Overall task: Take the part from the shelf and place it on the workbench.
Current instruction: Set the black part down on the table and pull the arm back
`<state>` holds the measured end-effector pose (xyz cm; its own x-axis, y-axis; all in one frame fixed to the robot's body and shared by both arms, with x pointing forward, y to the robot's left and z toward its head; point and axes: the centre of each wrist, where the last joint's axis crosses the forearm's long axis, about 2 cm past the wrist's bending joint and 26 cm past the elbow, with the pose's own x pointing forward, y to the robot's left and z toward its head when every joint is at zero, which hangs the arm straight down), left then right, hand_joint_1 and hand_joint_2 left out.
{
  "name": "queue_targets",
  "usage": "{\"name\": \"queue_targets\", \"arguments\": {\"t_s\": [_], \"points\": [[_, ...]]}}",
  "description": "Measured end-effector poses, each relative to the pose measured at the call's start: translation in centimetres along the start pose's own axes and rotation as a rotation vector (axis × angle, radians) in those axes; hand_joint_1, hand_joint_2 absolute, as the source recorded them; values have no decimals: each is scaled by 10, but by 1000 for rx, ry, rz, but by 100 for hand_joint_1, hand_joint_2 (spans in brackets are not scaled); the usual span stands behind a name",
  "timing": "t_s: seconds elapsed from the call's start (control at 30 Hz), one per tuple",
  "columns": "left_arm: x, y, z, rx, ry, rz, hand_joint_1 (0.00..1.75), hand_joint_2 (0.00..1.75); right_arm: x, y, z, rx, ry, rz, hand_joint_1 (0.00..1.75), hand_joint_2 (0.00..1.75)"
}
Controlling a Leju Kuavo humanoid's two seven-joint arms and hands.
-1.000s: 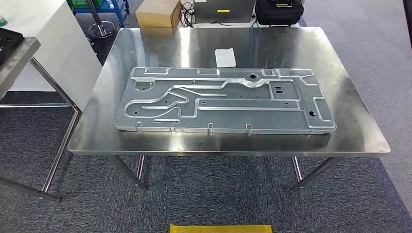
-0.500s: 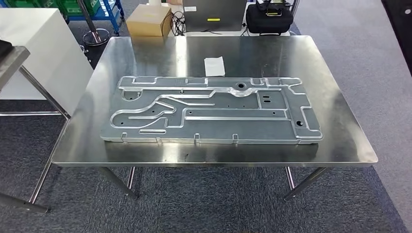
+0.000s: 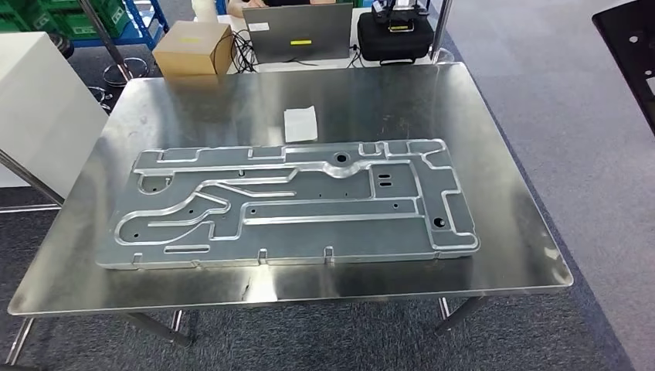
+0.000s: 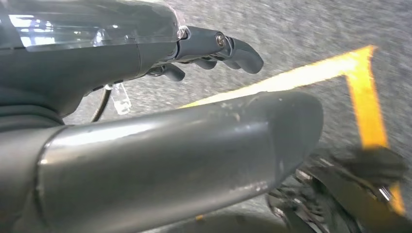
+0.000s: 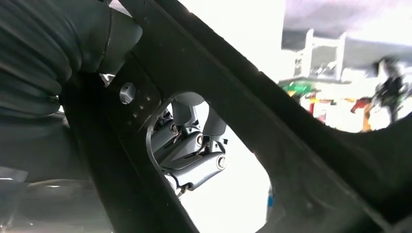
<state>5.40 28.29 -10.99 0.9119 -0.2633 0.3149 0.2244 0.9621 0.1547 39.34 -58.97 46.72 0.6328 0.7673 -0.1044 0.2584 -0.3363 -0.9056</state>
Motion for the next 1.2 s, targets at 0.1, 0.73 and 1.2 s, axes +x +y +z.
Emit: {"name": "queue_targets", "arguments": {"t_s": [0.1,0.73,1.2], "points": [[-1,3,0,15,-3,2,0,0,-6,5,2,9,-9,14,175,175],[1,2,0,8,-16,10,0,0,-38,32,6,110,-58,194,175,175],[-1,11,-1,38,-51,105,0,0,-49,58,15,172,-102,250,175,175]]}}
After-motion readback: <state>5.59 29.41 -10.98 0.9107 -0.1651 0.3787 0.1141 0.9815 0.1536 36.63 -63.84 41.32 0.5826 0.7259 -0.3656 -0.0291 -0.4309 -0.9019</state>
